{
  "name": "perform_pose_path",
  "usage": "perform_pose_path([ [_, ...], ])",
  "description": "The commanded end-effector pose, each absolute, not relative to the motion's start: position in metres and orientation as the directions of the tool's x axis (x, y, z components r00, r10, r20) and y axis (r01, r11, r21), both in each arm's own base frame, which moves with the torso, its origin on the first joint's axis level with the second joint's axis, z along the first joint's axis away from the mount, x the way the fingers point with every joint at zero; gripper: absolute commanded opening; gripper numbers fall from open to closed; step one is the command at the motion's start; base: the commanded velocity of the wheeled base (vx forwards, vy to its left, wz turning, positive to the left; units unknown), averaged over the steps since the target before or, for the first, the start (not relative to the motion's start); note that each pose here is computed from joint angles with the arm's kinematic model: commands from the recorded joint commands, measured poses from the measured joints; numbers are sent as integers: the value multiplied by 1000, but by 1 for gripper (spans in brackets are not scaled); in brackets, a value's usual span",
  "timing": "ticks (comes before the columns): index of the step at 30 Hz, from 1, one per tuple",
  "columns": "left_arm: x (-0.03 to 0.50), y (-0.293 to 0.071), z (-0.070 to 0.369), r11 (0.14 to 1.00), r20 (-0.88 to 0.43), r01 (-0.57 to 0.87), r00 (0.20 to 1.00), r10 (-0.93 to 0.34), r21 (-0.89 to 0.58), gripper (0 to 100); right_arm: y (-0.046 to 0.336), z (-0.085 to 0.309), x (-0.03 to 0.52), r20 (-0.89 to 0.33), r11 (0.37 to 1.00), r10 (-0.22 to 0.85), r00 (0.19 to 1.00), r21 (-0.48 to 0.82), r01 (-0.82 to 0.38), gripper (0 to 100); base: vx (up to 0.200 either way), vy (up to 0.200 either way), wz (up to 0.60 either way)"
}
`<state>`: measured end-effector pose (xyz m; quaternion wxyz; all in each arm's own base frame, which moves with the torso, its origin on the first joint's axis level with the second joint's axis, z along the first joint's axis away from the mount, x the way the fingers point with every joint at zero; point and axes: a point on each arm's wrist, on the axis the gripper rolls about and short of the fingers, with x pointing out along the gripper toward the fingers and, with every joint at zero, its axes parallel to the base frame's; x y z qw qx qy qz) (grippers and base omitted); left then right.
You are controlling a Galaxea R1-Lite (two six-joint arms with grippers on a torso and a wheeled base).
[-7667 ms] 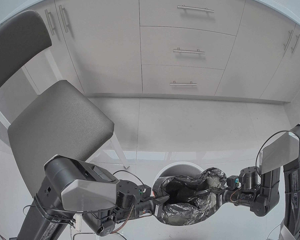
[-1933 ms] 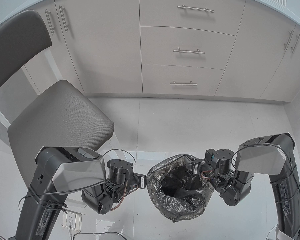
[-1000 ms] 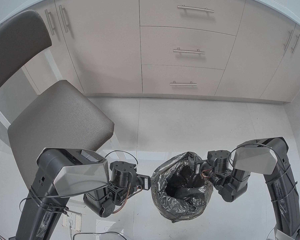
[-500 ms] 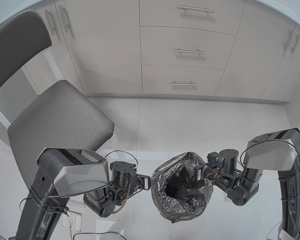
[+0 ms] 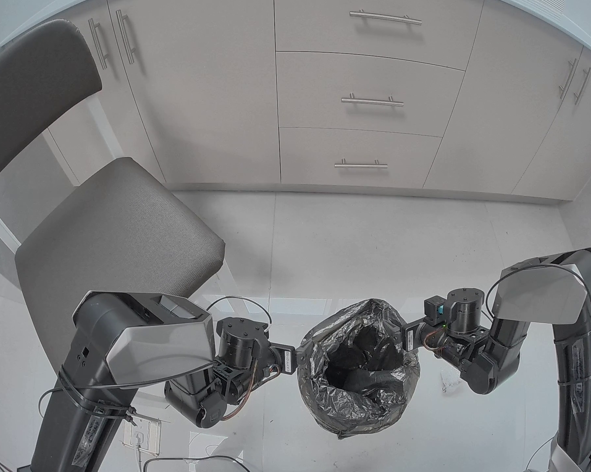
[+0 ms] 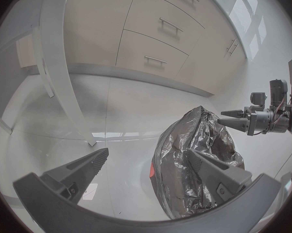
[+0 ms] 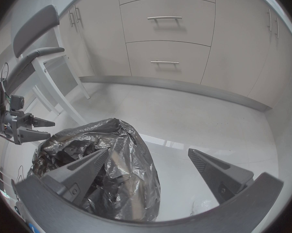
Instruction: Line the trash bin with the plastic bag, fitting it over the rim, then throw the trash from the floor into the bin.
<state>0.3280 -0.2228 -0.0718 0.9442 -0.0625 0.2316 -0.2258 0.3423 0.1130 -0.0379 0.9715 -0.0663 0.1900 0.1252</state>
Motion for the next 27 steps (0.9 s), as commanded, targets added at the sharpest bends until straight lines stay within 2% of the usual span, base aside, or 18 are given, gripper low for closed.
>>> perform_pose_path([
  [1, 328, -223, -73, 891, -411, 397, 790, -455, -223, 100, 108, -48, 346, -401, 963, 202, 893, -83, -256, 100, 0, 0, 0],
  [6, 328, -223, -73, 892, -411, 395, 792, -452, -220, 100, 105, -62, 353, -412, 969, 175, 894, -90, -231, 100, 0, 0, 0],
  [15, 328, -223, -73, 892, -412, 395, 791, -452, -220, 100, 96, -63, 361, -402, 976, 141, 905, -94, -194, 100, 0, 0, 0],
  [27, 328, -223, -74, 893, -414, 394, 791, -450, -217, 100, 84, -66, 368, -478, 981, 103, 872, -94, -168, 100, 0, 0, 0],
])
